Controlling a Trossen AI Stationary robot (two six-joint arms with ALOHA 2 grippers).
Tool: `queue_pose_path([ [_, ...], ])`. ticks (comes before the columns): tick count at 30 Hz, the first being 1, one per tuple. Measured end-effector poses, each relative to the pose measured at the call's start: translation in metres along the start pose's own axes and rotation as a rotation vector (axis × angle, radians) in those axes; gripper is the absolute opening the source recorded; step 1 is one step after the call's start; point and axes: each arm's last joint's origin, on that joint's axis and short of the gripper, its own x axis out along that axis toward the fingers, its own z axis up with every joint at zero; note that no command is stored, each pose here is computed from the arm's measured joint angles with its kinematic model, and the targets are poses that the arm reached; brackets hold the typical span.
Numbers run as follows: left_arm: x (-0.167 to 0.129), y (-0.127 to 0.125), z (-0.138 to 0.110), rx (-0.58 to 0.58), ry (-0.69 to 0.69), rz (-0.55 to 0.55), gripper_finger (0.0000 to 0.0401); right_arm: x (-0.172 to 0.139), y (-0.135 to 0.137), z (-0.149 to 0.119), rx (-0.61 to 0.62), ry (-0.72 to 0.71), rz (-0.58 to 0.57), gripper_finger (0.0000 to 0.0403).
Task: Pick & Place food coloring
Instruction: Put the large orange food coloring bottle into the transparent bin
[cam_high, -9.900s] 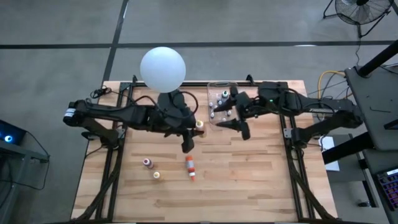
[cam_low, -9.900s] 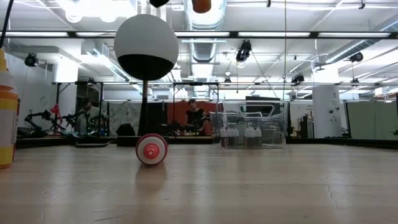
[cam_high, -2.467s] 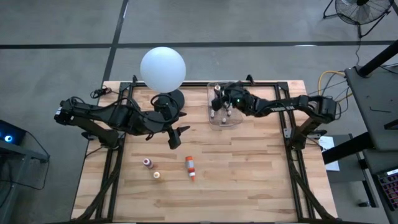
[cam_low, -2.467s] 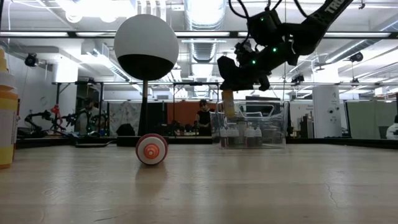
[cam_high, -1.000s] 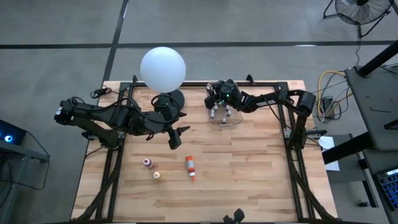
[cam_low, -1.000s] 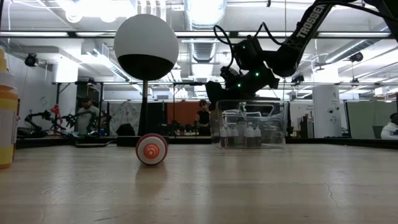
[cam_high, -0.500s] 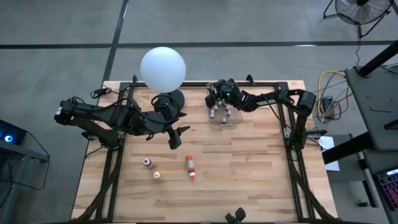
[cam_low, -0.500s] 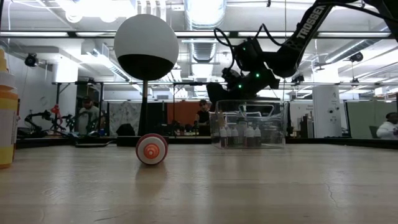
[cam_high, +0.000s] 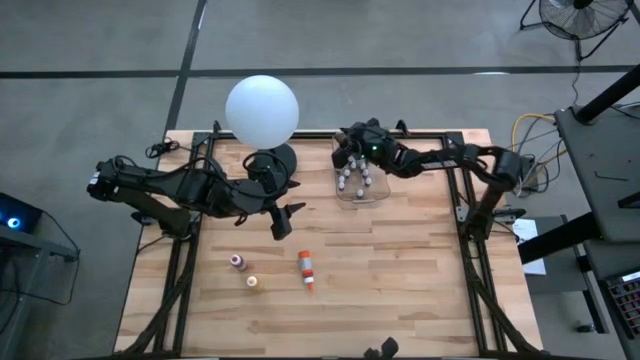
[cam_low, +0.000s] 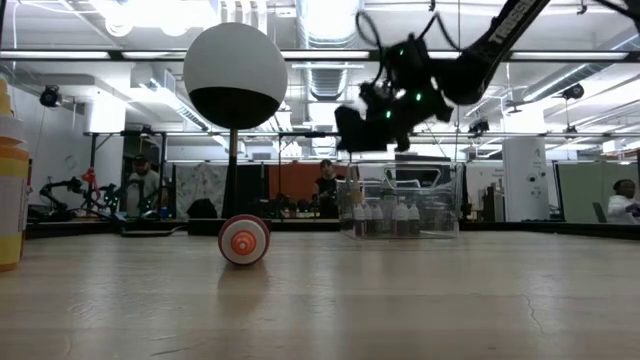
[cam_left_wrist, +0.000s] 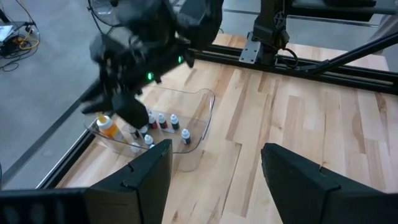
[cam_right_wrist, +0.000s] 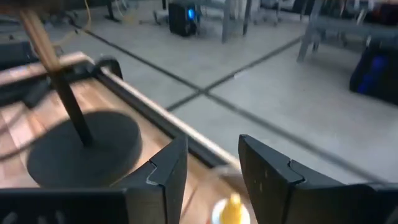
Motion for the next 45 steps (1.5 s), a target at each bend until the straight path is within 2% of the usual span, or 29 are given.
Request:
queue_pose_path([
  [5, -0.003, 0.001, 0.002, -0.011, -0.008, -0.019, 0.0218, -0.030, -0.004, 0.043, -0.004, -0.108, 0.043, 0.0141],
  [11, -0.006, 0.005, 0.003, -0.050, -0.021, -0.012, 0.0218, -0.080, -0.008, 0.083, -0.018, -0.138, 0.240, 0.0149],
  [16, -0.005, 0.008, 0.004, -0.121, -0.024, 0.008, 0.0218, -0.125, -0.010, 0.101, -0.010, -0.100, 0.390, 0.0153],
  [19, -0.005, 0.008, 0.004, -0.114, -0.022, 0.001, 0.0218, -0.150, -0.009, 0.105, -0.016, -0.062, 0.455, 0.0151],
  [23, -0.006, 0.004, 0.003, 0.049, -0.019, -0.018, 0.0218, -0.178, -0.006, 0.106, -0.031, -0.019, 0.565, 0.0145],
  [27, 0.001, -0.004, 0.000, 0.358, 0.000, -0.036, 0.0218, -0.197, -0.003, 0.107, -0.019, 0.010, 0.683, 0.0140],
  [30, 0.010, -0.011, -0.005, 0.566, 0.025, -0.076, 0.0218, -0.206, 0.000, 0.107, 0.011, 0.030, 0.716, 0.0136],
  [32, 0.017, -0.015, -0.008, 0.620, 0.048, -0.086, 0.0218, -0.209, 0.002, 0.105, 0.015, 0.043, 0.730, 0.0134],
  [37, 0.037, -0.026, -0.023, 0.684, 0.165, -0.200, 0.0218, -0.213, 0.010, 0.103, 0.003, 0.062, 0.791, 0.0132],
  [42, 0.051, -0.030, -0.041, 0.778, 0.318, -0.231, 0.0218, -0.216, 0.014, 0.099, -0.007, 0.097, 0.832, 0.0134],
  [45, 0.059, -0.034, -0.046, 0.819, 0.340, -0.287, 0.0218, -0.217, 0.015, 0.097, -0.011, 0.122, 0.846, 0.0131],
])
